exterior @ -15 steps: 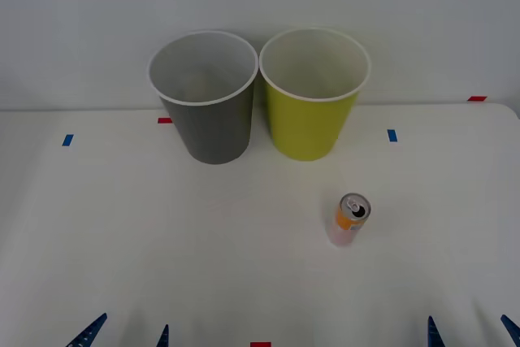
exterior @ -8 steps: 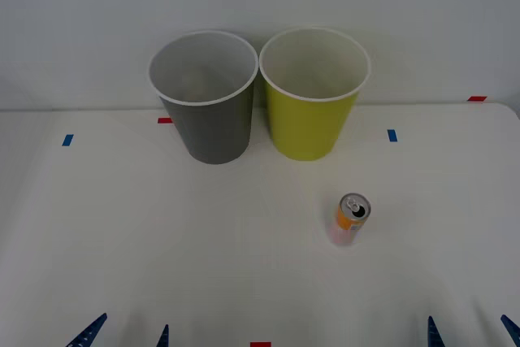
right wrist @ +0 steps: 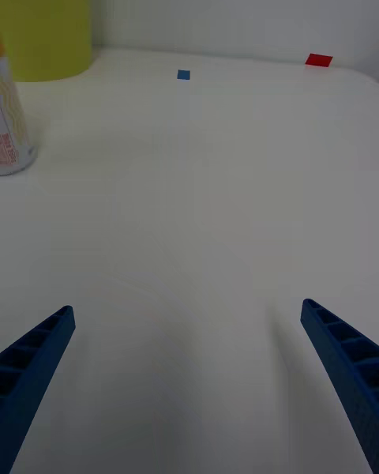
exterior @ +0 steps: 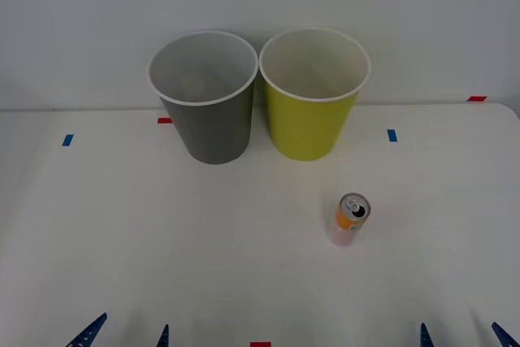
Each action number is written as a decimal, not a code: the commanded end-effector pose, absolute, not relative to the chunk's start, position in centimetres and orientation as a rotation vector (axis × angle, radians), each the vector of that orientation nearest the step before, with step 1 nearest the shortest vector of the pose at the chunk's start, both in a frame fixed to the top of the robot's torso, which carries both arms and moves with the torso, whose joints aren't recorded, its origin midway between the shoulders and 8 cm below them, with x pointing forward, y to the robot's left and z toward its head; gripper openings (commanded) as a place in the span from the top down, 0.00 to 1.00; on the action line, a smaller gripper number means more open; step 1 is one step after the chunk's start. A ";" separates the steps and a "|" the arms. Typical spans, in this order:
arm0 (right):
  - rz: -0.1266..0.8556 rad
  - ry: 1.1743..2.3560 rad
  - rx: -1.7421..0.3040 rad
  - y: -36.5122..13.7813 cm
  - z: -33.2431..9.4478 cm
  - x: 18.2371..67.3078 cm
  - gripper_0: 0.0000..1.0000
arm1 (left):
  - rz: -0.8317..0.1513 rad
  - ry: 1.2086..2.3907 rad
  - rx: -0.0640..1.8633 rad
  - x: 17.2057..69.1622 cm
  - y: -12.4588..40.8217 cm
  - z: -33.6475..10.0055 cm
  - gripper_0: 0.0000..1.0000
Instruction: Put cans in the gray bin and PET bottles in the light green bin.
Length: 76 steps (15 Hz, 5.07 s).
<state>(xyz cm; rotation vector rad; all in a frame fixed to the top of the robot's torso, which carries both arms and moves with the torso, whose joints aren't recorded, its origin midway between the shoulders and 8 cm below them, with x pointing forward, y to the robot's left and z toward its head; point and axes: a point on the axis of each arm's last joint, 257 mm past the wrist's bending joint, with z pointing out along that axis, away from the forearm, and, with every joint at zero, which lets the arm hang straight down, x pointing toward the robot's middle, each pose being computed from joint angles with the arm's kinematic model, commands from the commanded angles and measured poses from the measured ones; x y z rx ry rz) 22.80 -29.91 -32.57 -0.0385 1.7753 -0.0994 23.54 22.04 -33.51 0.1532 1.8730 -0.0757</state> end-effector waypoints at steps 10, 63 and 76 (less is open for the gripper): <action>0.084 1.511 -0.200 -21.9 -27.9 28.4 0.00 | -0.076 1.873 0.153 23.5 22.0 -33.5 0.00; 0.247 1.808 -0.455 -9.1 -12.6 44.1 1.00 | -0.076 1.873 0.153 23.5 22.0 -33.5 0.00; 0.519 1.595 -0.657 2.8 1.7 49.6 1.00 | -0.076 1.873 0.153 23.5 22.0 -33.5 0.00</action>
